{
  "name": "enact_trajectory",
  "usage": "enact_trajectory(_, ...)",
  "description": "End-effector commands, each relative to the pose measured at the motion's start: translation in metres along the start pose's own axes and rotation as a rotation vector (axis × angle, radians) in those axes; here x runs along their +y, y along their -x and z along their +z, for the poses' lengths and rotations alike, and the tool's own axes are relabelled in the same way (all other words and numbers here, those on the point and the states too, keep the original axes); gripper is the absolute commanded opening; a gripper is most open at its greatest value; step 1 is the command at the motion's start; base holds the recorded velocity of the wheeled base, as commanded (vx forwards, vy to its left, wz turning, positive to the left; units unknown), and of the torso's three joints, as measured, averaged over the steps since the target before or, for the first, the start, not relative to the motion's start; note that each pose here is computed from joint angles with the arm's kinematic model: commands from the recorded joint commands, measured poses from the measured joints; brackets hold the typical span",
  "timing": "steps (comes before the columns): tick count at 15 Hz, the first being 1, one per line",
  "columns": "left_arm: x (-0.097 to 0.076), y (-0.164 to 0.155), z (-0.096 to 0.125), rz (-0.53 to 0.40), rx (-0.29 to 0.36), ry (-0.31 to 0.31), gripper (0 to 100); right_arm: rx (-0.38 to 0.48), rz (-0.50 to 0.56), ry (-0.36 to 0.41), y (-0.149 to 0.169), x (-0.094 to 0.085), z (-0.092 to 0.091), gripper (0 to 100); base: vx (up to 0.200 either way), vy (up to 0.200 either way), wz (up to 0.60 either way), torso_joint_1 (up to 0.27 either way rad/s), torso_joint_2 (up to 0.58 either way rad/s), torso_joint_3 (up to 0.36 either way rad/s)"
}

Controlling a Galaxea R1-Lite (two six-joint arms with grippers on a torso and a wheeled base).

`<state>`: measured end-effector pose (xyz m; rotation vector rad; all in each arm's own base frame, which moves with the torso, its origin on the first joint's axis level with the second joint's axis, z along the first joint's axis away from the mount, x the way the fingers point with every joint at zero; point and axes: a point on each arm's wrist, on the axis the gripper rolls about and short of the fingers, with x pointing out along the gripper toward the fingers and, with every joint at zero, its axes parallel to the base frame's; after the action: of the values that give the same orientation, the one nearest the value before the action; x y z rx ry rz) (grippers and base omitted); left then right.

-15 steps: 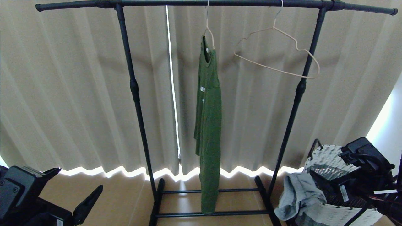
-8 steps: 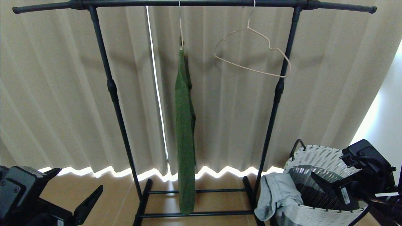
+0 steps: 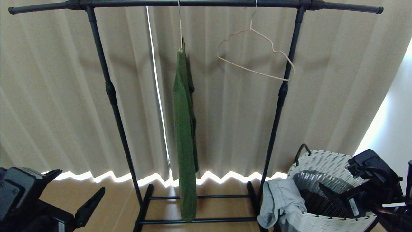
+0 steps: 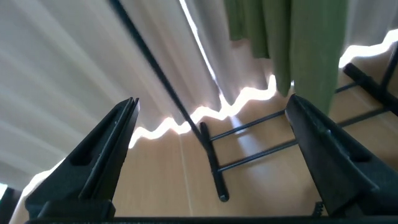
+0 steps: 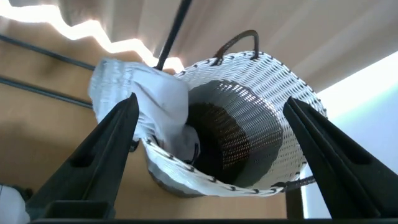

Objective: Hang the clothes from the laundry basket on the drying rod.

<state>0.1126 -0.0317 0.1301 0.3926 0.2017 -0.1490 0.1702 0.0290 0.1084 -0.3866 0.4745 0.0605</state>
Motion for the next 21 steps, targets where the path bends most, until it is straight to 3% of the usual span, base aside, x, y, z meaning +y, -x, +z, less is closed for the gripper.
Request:
enact_trajectory(1, -0.001, -0.001, 0.000, -0.004, 0.007, -0.002, 100, 0.050, 0.015, 0.011, -0.007, 0.004, -0.007, 100, 0.200, 0.000, 0.00, -0.002, 0.00, 0.007)
enact_trajectory(7, -0.001, -0.003, 0.000, -0.005, 0.009, -0.004, 100, 0.120, 0.051, 0.039, -0.025, 0.012, -0.011, 100, 0.200, 0.000, 0.00, 0.000, 0.00, 0.000)
enact_trajectory(9, -0.003, -0.002, -0.001, -0.020, 0.007, -0.010, 100, 0.153, 0.091, 0.064, -0.036, 0.022, -0.012, 100, 0.000, 0.000, 0.00, 0.000, 0.00, 0.000)
enact_trajectory(13, -0.004, 0.000, 0.000, -0.033, -0.003, -0.011, 100, 0.241, 0.220, 0.176, -0.062, 0.061, -0.014, 100, 0.000, 0.000, 0.00, 0.000, 0.00, 0.000)
enact_trajectory(17, -0.004, 0.000, 0.000, -0.034, -0.004, -0.008, 100, 0.370, 0.264, 0.270, -0.096, 0.090, -0.009, 100, 0.000, 0.000, 0.00, 0.000, 0.00, 0.000)
enact_trajectory(21, -0.004, 0.000, 0.000, -0.033, -0.002, -0.005, 100, 0.487, 0.255, 0.325, -0.119, 0.104, -0.005, 100, 0.000, 0.000, 0.00, 0.000, 0.00, 0.000)
